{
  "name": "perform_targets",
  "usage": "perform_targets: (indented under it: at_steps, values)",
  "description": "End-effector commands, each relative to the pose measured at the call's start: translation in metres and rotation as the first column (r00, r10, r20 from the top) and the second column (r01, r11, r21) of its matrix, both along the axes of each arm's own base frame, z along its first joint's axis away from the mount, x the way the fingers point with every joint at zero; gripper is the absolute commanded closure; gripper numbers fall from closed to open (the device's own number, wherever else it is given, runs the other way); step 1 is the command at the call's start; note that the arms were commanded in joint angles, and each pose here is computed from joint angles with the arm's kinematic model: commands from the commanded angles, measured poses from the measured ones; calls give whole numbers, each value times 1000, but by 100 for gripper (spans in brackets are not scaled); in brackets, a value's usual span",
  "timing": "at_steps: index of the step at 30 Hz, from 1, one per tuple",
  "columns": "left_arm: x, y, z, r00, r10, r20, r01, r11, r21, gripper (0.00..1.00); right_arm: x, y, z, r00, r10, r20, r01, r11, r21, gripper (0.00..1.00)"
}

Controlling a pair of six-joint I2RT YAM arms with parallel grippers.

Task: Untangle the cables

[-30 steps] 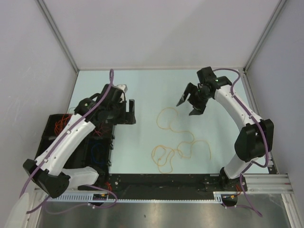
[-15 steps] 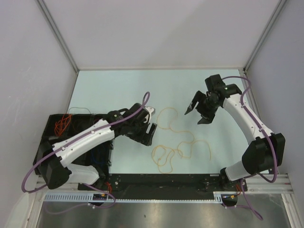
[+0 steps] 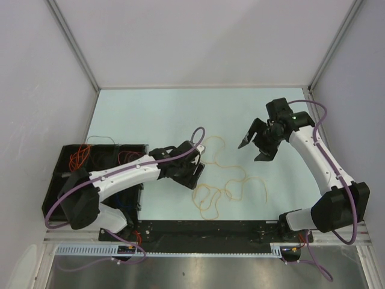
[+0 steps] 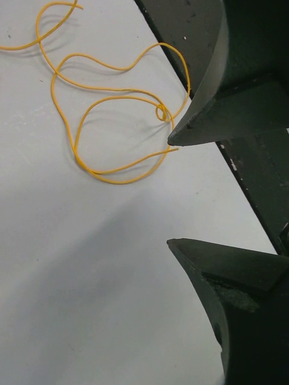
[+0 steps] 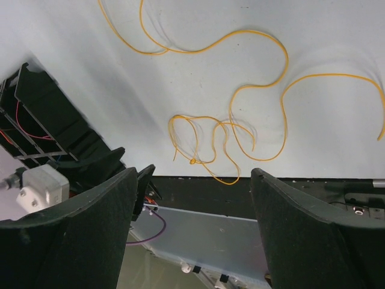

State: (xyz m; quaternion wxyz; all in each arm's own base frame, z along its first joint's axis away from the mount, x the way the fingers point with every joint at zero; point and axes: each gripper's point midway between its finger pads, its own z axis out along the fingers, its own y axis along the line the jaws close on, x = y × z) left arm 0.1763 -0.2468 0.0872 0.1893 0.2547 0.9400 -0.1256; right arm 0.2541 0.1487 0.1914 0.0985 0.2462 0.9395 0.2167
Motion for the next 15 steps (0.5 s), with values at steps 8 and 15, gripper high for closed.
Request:
perform_targets:
  at_steps: [8,15]
  values:
    - [-10,-30,-35,991,-126,36,124,991,48,36,-7,-10,8,1000,-18,9,18,1000,1,21]
    - [-6,-27,-53,992,-120,47,111,982,150,46,-8,-11,7,1000,-7,7,7,1000,3,21]
